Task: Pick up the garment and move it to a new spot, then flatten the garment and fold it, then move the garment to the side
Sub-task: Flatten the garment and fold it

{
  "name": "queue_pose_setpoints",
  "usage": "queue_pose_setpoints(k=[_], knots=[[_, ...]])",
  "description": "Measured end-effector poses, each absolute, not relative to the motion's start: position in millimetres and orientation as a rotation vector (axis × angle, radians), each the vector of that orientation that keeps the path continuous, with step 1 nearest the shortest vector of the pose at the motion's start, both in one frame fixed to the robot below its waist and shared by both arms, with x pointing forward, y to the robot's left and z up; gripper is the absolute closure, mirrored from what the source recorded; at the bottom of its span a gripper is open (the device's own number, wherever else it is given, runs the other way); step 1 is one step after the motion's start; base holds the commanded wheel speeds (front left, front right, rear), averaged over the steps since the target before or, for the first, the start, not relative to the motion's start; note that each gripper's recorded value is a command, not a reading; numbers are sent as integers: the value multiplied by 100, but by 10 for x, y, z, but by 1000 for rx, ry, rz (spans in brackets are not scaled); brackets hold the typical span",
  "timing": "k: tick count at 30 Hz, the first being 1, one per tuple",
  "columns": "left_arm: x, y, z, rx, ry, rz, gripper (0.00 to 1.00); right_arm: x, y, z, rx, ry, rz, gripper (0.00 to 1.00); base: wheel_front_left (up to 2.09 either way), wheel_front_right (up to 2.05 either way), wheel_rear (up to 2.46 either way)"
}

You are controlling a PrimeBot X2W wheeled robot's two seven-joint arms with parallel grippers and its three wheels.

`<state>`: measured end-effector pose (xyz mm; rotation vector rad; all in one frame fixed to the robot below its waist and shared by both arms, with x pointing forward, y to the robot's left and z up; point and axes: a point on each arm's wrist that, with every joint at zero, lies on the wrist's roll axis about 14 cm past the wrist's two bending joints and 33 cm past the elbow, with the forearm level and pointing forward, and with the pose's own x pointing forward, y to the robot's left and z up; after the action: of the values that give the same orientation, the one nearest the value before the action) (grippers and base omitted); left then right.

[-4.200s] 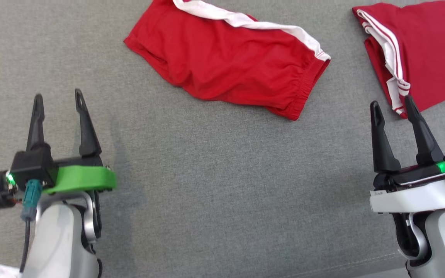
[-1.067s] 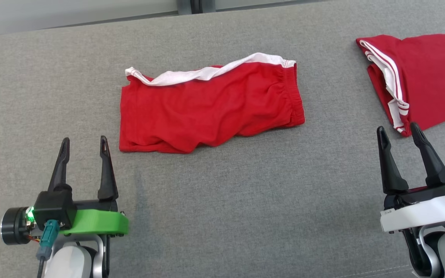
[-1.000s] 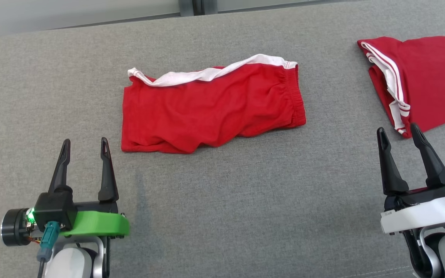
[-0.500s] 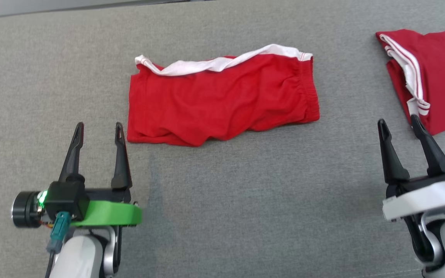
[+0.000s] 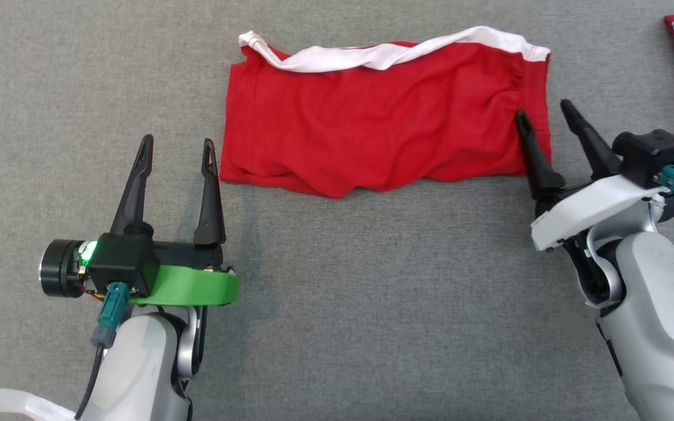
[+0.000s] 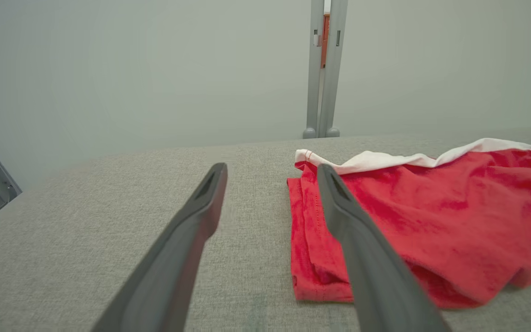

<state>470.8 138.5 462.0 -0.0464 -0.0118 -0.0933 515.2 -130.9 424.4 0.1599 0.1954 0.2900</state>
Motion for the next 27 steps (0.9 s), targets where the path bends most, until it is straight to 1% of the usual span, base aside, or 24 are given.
queue_pose_setpoints(k=[5,12,13,14,15,20,24,27], knots=[[4721,1428,4569,-41,-3,-81,0,5100,-1247,3802,185,339,279,0,0,0,0],[4721,1427,4628,-46,-18,-80,0,5001,-1116,3698,245,380,288,0,0,0,0],[4720,1429,4637,-45,-20,-79,0,4986,-1107,3701,255,379,287,36,0,0,0],[4721,1433,4651,-44,-24,-78,0,4968,-1097,3714,265,372,288,88,0,0,0],[4721,1436,4661,-42,-28,-78,0,4951,-1086,3743,272,354,291,100,0,0,0],[4708,1438,4702,-39,-37,-76,0,4896,-1169,3892,292,288,288,100,0,0,0],[4684,1445,4740,-36,-45,-73,0,4832,-1426,4003,272,245,259,100,0,0,0],[4659,1438,4773,-38,-51,-75,0,4747,-1651,4027,256,243,221,100,0,0,0]])
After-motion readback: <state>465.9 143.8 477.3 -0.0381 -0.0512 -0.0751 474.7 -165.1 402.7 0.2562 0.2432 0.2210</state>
